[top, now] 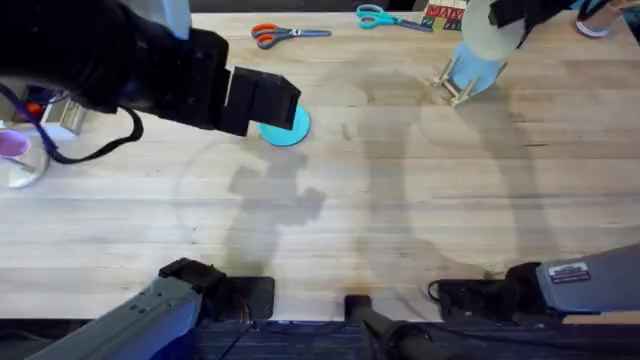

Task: Pick up the plates from the table one by one and place each into a slot on the dish rack.

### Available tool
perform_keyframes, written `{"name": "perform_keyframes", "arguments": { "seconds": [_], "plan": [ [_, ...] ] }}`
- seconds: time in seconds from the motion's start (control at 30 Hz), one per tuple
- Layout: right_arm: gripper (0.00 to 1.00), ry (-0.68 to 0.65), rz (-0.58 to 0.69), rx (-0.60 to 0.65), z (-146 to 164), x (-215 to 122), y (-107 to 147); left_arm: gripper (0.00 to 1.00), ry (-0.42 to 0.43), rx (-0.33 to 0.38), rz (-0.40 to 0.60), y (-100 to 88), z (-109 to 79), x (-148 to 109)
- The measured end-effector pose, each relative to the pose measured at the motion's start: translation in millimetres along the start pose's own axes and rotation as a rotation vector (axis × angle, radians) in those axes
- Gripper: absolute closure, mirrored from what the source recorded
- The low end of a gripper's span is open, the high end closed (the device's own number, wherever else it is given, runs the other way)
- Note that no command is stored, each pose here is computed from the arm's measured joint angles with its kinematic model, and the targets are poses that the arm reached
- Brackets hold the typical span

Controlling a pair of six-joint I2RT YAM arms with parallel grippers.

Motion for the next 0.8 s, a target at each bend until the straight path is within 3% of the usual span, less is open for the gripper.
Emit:
{"name": "perform_keyframes", "arguments": {
  "seconds": [0.8],
  "plan": [
    [0.970, 0.020, 0.063, 0.000, -6, 19, 10, 0.008, 0.000, 0.000, 0.000, 0.0, 0.0, 0]
  ]
}}
Point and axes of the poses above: each hand's point on the last joint's axis, 136 mm out from that joint toward the fingers, its own x axis out along the fingers, its own z axis along the line the jaws close on, y = z × x, the point moved 6 cm from there along -x, back along the fingers, and after that the axes turned 2 degrees about -x, right-handed, at the moved point
